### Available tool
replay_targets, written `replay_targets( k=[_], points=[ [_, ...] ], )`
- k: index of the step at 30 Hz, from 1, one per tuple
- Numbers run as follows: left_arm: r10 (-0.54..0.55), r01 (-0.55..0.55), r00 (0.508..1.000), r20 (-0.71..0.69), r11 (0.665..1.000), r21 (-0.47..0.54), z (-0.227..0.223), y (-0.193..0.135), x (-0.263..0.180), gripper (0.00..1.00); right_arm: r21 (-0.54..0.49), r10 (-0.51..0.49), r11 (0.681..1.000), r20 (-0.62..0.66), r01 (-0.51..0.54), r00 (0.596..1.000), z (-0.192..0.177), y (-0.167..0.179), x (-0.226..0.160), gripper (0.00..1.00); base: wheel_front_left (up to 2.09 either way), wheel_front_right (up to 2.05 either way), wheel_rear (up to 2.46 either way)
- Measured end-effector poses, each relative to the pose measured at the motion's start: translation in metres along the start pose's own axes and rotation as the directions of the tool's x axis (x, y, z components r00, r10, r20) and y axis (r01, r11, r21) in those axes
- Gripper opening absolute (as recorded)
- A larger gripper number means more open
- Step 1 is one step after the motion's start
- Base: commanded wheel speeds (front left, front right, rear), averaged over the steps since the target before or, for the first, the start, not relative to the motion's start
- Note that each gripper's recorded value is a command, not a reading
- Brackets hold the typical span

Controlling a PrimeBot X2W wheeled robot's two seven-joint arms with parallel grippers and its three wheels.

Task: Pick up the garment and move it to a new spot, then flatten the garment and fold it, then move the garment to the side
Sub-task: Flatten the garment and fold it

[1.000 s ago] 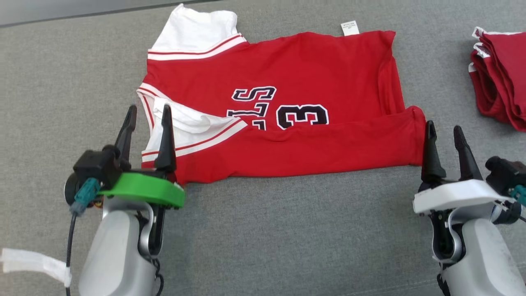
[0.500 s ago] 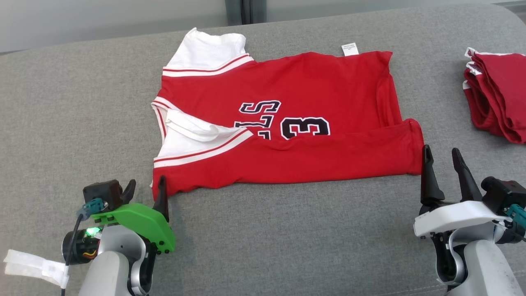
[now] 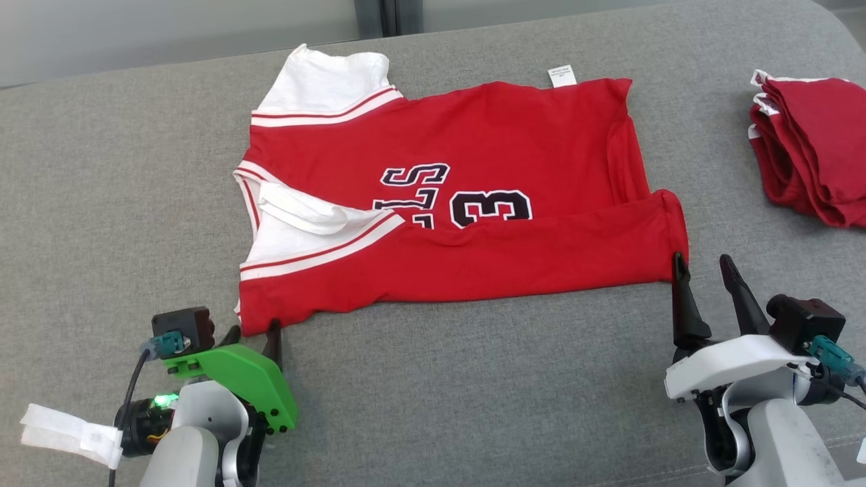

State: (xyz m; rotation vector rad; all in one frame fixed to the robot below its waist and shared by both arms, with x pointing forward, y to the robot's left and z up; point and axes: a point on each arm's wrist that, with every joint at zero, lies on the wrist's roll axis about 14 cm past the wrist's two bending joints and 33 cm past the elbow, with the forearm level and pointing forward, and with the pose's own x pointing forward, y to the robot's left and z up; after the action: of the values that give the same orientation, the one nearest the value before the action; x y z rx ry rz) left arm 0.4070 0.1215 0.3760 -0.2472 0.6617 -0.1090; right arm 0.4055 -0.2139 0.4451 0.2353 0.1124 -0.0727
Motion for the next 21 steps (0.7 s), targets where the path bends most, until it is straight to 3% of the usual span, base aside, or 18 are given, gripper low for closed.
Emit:
replay_targets(
  k=[6,21],
  points=[
    [-0.033,0.036,0.998,0.061,0.998,-0.047,0.011,-0.008,-0.004,0.00,-0.006,0.010,1.000,-0.057,-0.010,0.998,-0.014,0.004,0.002,1.00,0.00,0.00,0.00],
    [-0.015,0.025,0.979,0.202,0.998,-0.051,0.040,0.000,-0.018,0.00,-0.035,-0.042,0.999,-0.266,0.034,0.963,-0.063,-0.008,0.017,1.00,0.00,0.00,0.00]
  ],
)
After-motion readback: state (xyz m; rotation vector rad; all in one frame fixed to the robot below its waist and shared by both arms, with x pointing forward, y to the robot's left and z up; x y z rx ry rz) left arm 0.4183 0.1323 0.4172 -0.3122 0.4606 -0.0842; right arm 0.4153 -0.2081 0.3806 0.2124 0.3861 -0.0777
